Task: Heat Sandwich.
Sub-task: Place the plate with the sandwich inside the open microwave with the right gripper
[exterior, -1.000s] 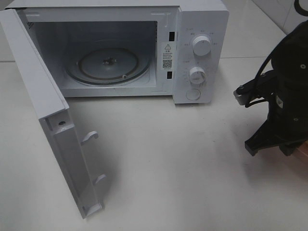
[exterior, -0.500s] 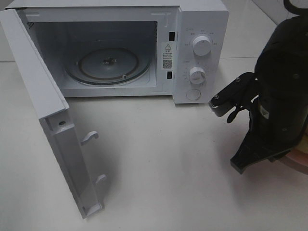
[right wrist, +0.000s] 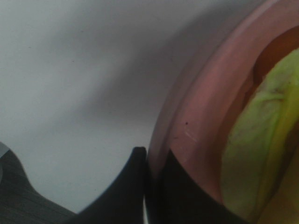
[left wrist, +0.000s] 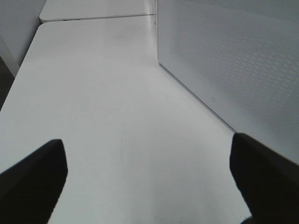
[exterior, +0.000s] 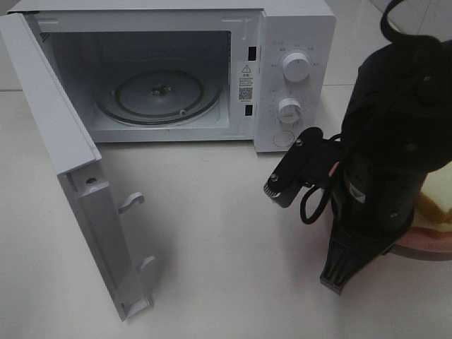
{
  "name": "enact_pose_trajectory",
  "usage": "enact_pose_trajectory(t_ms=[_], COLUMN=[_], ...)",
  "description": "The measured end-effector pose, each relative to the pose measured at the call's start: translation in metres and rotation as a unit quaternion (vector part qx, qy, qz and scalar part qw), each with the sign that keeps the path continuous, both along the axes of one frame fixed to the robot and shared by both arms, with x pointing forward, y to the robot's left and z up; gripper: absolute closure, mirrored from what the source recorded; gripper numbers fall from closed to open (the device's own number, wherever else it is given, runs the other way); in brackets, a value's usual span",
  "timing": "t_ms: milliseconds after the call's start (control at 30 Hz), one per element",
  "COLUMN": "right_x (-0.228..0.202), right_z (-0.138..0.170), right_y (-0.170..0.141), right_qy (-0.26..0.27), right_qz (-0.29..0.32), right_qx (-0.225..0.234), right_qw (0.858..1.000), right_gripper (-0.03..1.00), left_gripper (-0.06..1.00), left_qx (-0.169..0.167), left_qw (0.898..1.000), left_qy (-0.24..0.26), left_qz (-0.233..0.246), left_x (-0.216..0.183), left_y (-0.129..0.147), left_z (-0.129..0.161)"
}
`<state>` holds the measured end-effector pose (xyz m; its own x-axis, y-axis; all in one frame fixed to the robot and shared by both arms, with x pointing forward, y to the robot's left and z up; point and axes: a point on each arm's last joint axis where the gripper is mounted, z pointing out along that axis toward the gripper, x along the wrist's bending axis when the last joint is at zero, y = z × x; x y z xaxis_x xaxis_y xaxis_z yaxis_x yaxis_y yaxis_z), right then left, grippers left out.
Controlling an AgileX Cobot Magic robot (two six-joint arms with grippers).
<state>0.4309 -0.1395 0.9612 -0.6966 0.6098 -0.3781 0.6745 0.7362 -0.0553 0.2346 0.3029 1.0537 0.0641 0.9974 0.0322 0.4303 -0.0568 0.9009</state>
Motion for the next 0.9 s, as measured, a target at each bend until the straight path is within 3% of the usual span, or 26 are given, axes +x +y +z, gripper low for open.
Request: enact_pose_trajectory(t_ms=[567,800,900], right_x=[-0.013,-0.011,-0.01], right_z=[0.0,-0.001,-0.001], right_y=[0.019,0.024,0.028], right_qy=[0.024,0.026,0.025], right_qz=[0.158,0.234,0.285], right_qx=[-0.015,-0.011,-0.008], right_qw=[0.987,0.972,0.958], right_gripper=[0.92,0.92,0.92], left_gripper=[0.06,0.06,0.06], left_qx=[0.0,0.0,0.0], left_qw=[1.0,1.0,1.0], left_qy=[0.0,0.0,0.0], left_qz=[0.0,0.0,0.0], left_x=[0.0,0.0,0.0], left_y=[0.0,0.0,0.0], left_z=[0.0,0.0,0.0])
